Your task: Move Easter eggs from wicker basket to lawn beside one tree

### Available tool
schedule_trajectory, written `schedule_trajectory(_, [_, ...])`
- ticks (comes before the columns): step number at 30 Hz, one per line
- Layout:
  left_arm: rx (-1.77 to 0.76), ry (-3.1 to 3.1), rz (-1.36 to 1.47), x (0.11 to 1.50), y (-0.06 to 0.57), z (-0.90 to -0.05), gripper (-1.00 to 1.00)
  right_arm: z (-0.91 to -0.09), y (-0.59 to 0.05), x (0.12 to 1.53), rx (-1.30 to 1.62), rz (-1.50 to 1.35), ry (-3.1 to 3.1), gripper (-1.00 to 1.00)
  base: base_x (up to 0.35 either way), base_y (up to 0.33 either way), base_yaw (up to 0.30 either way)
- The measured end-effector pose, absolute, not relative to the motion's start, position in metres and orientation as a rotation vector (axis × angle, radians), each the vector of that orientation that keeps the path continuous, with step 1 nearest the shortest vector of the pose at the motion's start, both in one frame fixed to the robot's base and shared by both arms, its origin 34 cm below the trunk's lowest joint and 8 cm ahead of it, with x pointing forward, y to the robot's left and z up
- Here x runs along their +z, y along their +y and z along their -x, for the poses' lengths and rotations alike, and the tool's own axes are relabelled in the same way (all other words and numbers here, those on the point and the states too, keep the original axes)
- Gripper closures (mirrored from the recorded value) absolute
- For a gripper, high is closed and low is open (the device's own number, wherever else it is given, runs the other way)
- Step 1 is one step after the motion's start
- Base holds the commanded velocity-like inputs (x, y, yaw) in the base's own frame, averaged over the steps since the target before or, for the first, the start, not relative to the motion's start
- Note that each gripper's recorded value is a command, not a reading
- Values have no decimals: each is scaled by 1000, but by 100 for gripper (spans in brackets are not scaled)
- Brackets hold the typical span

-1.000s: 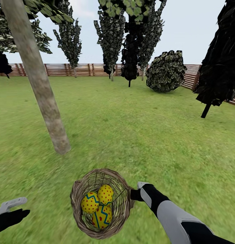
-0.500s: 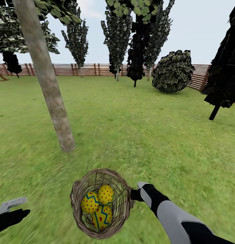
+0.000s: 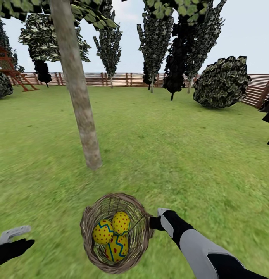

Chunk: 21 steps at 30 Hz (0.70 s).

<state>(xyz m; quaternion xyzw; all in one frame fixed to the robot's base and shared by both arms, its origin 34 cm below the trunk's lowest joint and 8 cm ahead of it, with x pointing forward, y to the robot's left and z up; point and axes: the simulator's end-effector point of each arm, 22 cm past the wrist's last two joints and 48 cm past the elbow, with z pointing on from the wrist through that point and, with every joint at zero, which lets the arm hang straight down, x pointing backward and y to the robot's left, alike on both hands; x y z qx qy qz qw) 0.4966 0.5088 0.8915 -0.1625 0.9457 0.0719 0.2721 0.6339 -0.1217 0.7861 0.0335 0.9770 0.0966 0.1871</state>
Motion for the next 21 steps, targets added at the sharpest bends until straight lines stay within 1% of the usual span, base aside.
schedule_trajectory(21, [196, 2547, 442, 891, 510, -496, -100, -633, -122, 785, 271, -93, 2752, 100, 0, 0, 292])
